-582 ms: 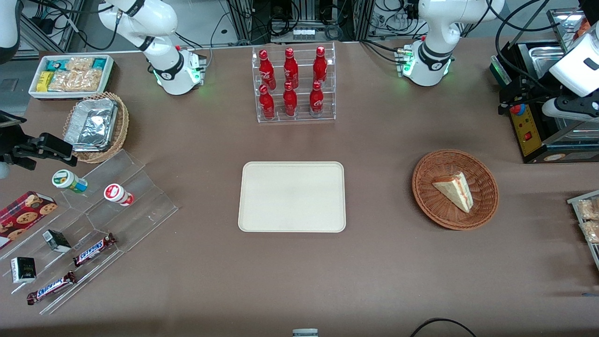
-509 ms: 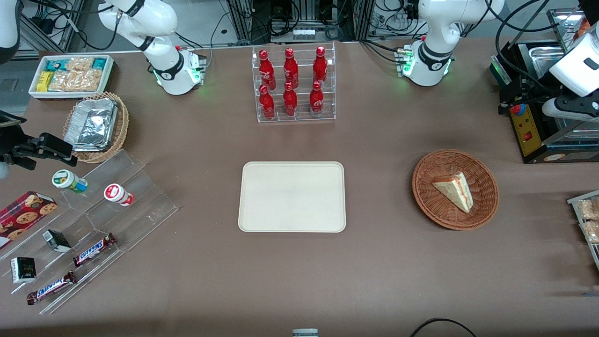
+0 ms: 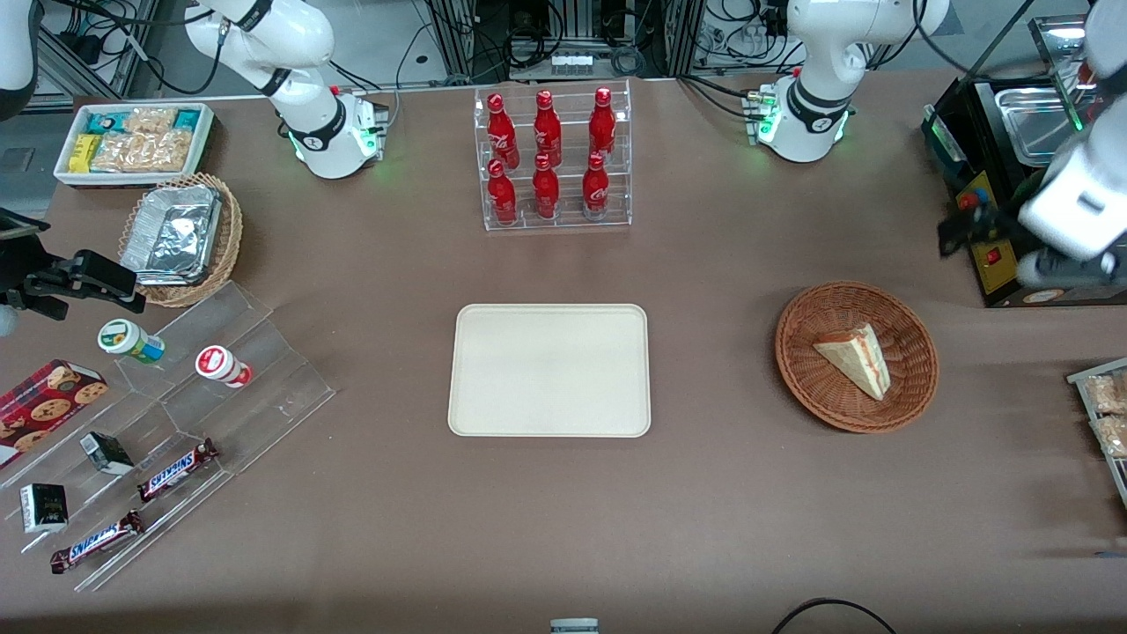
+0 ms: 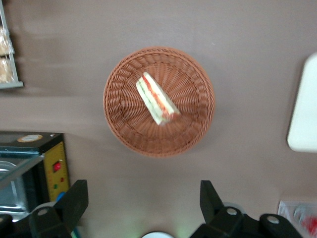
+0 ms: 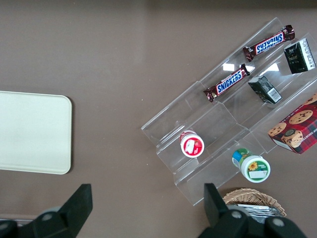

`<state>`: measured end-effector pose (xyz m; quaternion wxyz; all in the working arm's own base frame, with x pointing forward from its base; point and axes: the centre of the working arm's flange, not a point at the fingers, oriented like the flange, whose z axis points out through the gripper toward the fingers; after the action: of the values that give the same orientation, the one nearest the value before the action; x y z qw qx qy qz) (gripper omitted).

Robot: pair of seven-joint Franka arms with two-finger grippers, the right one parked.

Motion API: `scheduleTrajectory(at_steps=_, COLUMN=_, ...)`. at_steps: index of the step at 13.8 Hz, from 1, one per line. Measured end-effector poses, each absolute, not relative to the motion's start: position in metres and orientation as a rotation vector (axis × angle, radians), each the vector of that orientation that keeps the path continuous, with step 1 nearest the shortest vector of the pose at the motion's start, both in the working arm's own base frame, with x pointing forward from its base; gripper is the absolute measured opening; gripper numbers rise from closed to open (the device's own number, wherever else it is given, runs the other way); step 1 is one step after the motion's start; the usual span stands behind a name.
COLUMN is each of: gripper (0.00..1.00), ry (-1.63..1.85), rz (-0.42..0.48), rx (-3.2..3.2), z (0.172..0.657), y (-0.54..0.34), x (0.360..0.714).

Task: Place sandwich from basket to tray
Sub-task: 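Move the left gripper over the wicker basket holding the sandwich, then lower the open left gripper around the wrapped sandwich and close it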

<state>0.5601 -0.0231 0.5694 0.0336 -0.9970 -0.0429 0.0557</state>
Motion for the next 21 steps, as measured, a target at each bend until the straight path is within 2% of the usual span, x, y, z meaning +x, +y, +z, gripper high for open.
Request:
scheduleTrajectory(at_steps=2, gripper=1.0, ry=-0.385, rz=0.157, rx=-3.035, z=0.525, y=-0.026, x=0.582)
scheduleTrajectory(at_steps=4, gripper=1.0, ry=-0.567, rz=0.101, rx=-3.012, z=0.48, y=-0.027, x=0.59)
scheduleTrajectory(at_steps=6, gripper=1.0, ry=-0.723, rz=0.069, rx=-2.983, z=0.445, y=-0.027, x=0.586)
scheduleTrajectory(at_steps=11, gripper=1.0, ry=-1.031, rz=0.056, rx=-2.891, z=0.375, y=-0.027, x=0.571)
scheduleTrajectory(at_steps=17, gripper=1.0, ry=-1.135, rz=-0.002, rx=-2.876, z=0.282, y=-0.022, x=0.554)
scheduleTrajectory(at_steps=21, gripper=1.0, ry=-1.167, rz=0.009, rx=-2.86, z=0.26, y=-0.007, x=0.542)
